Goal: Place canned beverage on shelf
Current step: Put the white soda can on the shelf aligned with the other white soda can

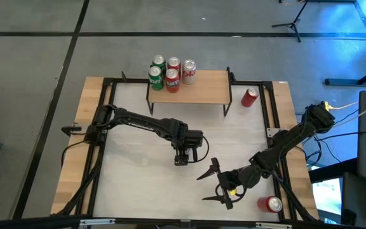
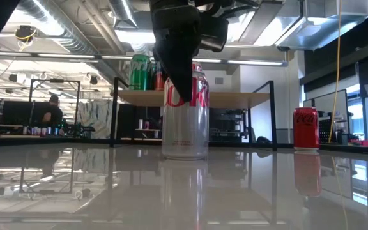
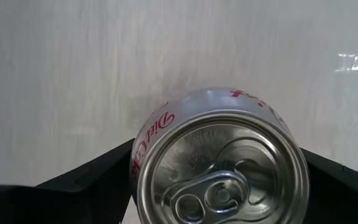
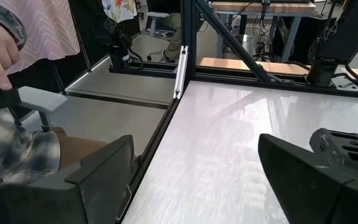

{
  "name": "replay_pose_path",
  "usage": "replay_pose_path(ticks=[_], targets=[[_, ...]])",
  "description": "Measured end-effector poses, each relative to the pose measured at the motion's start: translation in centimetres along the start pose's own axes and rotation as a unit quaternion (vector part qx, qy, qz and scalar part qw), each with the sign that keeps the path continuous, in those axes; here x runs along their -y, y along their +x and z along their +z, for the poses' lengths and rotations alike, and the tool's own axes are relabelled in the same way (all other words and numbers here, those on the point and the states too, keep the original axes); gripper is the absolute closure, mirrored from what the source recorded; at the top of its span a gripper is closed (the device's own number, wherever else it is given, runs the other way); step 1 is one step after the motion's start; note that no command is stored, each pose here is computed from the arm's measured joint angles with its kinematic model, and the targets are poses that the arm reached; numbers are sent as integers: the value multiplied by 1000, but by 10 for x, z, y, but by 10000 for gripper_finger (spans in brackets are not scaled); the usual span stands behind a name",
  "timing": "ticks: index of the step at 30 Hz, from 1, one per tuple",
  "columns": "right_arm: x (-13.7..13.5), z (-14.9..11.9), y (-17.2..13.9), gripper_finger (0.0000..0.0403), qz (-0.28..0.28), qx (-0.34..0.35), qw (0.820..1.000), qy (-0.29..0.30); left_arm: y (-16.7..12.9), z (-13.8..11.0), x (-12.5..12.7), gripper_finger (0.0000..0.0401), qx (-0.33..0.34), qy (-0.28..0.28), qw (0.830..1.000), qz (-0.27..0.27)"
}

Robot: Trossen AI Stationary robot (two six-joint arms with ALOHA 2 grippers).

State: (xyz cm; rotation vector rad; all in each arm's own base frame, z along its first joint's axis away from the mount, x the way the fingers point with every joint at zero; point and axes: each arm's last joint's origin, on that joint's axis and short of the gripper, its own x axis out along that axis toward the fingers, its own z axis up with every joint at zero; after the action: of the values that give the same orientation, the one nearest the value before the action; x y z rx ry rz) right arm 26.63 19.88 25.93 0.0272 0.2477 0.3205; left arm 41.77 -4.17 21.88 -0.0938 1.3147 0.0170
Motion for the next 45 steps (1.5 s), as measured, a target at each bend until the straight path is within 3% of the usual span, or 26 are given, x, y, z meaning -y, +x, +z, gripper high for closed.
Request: replay_pose_path(ticks=[10, 17, 21, 25, 29, 33, 39, 45], targets=[[0, 1, 0, 61, 2, 6, 1000, 19, -19, 0, 6, 58, -14, 19, 1000, 1], [0, 1, 0, 61, 1, 6, 1000, 20, -59, 2, 21, 58, -13, 49, 999, -2], [0, 1, 0, 61, 1, 6, 1000, 18, -89, -8, 31, 58, 9, 68, 997, 48], [1, 1, 0, 61, -1, 3, 1000, 18, -131, -34, 38, 58, 51, 65, 992, 94], [2, 2, 0, 61, -22, 10, 1000, 19, -164, -73, 49, 58, 116, 55, 990, 65], [5, 3, 0, 61, -71, 24, 997, 21, -176, -119, 54, 58, 197, 42, 979, 32], [15, 5, 2, 61, -120, 34, 992, 22, -147, -183, 59, 58, 302, 36, 953, 5], [26, 7, 5, 61, -128, 35, 991, 30, -100, -220, 64, 58, 381, 41, 923, -38]])
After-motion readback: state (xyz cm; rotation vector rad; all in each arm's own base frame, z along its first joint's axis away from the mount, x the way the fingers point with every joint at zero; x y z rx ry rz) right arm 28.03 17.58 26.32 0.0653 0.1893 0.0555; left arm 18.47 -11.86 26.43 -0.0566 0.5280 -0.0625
